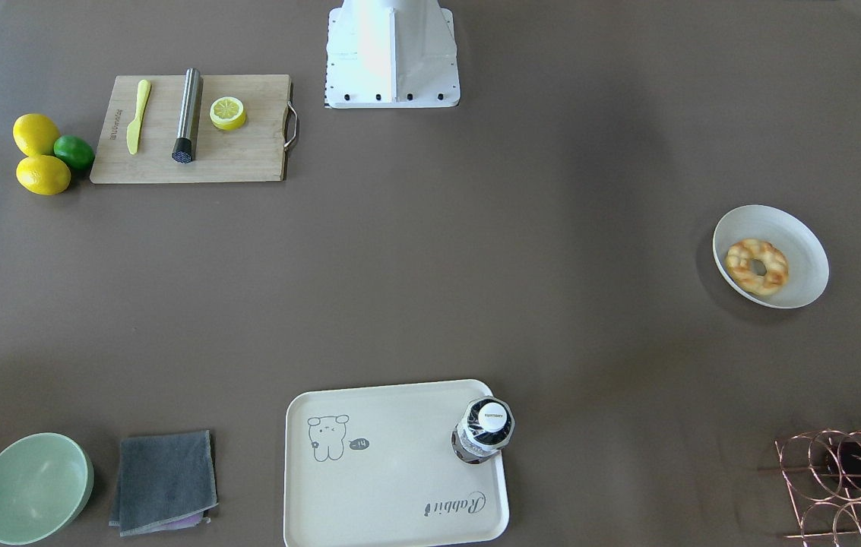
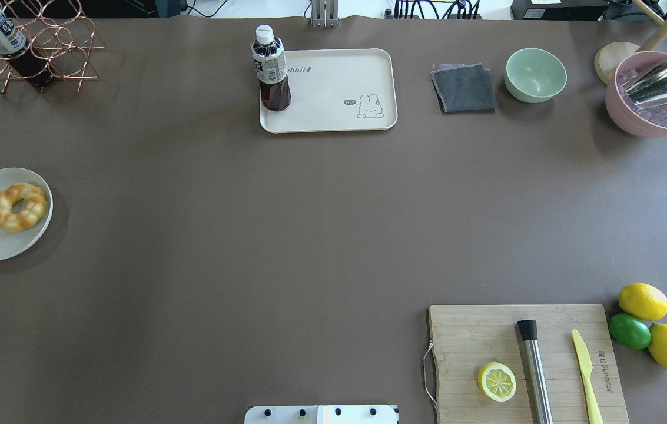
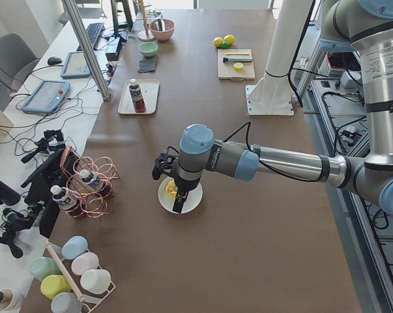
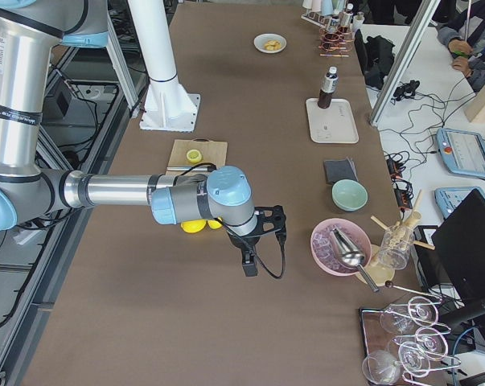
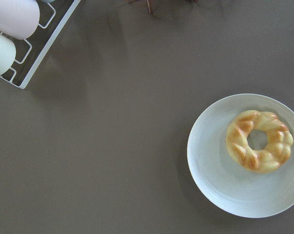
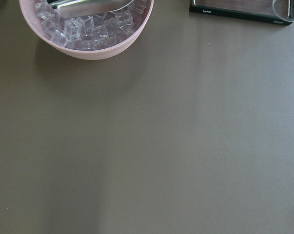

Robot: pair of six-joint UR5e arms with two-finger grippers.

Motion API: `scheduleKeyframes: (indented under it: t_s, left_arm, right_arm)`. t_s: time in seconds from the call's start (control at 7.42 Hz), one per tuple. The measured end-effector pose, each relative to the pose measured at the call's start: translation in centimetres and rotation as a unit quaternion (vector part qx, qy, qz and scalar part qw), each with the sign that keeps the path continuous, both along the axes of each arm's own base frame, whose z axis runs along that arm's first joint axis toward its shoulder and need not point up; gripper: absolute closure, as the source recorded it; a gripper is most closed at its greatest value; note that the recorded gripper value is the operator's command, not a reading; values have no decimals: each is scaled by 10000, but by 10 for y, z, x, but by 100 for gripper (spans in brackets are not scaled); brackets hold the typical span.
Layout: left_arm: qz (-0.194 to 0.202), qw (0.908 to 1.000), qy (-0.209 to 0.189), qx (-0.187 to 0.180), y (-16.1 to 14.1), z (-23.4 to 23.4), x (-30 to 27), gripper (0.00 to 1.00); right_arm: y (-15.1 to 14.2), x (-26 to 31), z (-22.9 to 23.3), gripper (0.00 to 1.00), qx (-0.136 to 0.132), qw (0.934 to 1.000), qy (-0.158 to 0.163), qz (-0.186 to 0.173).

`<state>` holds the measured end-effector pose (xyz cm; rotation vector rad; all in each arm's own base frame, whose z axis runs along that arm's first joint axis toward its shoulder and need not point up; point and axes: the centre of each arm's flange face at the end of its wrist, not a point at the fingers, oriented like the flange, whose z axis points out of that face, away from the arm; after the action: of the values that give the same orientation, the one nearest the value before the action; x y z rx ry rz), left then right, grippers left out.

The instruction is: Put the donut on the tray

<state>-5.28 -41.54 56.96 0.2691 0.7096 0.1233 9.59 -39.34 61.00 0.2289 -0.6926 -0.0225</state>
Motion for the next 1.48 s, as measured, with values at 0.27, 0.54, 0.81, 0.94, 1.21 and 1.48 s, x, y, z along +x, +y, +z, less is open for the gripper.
scheduleKeyframes:
  t_s: [0.27,0.54,0.81,0.94,1.21,1.48]
  left_arm:
    - [7,10000,-20,-27,2,3,0,2]
    - [53,10000,-26,-57,2,7,3,2]
    - [105,9998,0,-154,2,19,7,2]
    - [122,9997,8,-195,1,24,8,2]
    - [126,9997,25,-220,1,26,9,2]
    - [135,9995,99,-261,1,26,10,2]
  right_arm:
    - [0,-1,0,0,16,10000,0,-22]
    - [1,-1,1,0,68,9999,20,-91]
    - [1,-1,3,0,81,9999,64,-92]
    - [1,-1,4,0,70,9999,67,-94]
    - [1,-2,5,0,58,9999,-48,-110]
    - [1,-3,9,0,10,9999,-111,-109]
